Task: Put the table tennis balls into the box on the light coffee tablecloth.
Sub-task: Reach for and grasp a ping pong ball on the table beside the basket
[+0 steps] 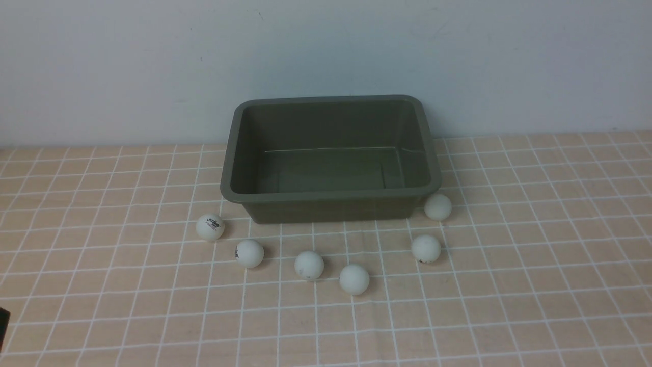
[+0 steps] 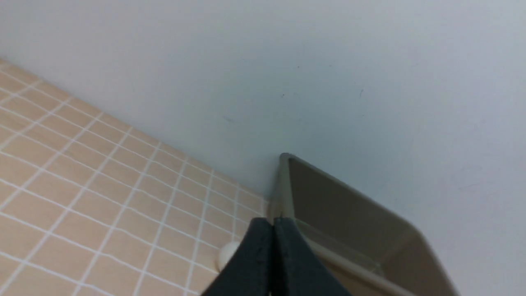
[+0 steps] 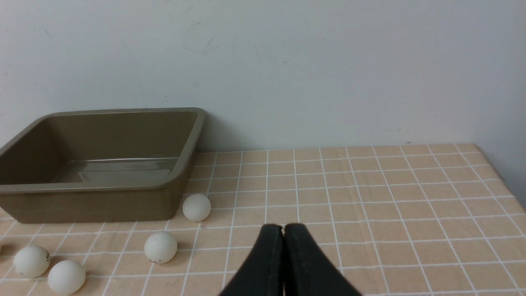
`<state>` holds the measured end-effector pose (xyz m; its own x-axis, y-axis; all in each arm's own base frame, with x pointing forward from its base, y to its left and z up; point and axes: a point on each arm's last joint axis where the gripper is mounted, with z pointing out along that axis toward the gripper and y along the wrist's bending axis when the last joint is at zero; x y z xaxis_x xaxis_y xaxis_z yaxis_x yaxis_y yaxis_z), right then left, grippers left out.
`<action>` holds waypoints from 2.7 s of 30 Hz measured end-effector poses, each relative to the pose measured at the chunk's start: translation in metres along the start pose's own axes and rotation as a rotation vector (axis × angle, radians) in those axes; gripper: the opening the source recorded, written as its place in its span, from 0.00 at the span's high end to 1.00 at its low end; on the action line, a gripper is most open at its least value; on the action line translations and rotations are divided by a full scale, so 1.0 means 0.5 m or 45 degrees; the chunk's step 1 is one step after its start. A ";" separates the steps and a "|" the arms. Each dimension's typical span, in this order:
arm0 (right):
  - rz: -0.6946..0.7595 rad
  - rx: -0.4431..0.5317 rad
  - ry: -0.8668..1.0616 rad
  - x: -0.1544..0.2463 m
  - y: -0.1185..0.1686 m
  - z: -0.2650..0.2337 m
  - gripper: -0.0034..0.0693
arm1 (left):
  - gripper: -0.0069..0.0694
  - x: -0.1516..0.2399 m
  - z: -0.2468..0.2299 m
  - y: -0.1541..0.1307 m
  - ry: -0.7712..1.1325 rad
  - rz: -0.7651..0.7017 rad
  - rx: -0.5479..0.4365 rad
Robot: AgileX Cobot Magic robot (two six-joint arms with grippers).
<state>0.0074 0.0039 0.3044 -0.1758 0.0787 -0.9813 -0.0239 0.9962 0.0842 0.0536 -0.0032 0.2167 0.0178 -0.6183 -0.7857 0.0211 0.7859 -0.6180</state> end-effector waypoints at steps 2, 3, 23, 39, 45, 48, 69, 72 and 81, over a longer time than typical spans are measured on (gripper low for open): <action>0.000 0.000 0.001 0.000 0.000 0.000 0.97 | 1.00 -0.006 0.000 -0.001 -0.041 -0.076 0.011; 0.000 0.000 0.001 0.000 0.000 0.000 0.97 | 1.00 -0.008 0.000 -0.003 -0.048 -0.084 0.015; -0.028 -0.074 0.029 0.004 0.010 0.000 0.97 | 1.00 -0.155 0.087 -0.168 0.651 0.725 0.092; -0.220 -0.701 0.361 0.013 0.089 0.050 0.97 | 1.00 -0.158 0.283 -0.163 1.131 0.947 0.168; -0.266 -0.685 0.382 0.009 0.085 0.078 0.97 | 1.00 -0.126 0.331 -0.152 1.217 0.946 0.308; -0.269 -0.684 0.392 0.008 0.084 0.083 0.97 | 1.00 -0.103 0.360 -0.129 1.290 1.044 0.349; -0.278 -0.666 0.378 0.007 0.082 0.085 0.97 | 0.52 -0.052 0.627 -0.049 1.607 1.036 0.238; -0.277 -0.660 0.369 0.005 0.082 0.086 0.97 | 0.52 -0.022 0.647 -0.043 1.683 1.023 0.287; -0.275 -0.653 0.360 0.004 0.081 0.087 0.97 | 0.52 0.061 0.695 -0.003 1.763 0.930 0.233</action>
<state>0.0488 0.0461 0.2983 -0.3662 -0.2059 -0.9075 -0.5454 0.8376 0.0300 0.4015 -0.0250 0.2032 -0.8120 0.4443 -0.3785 0.5350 0.8258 -0.1782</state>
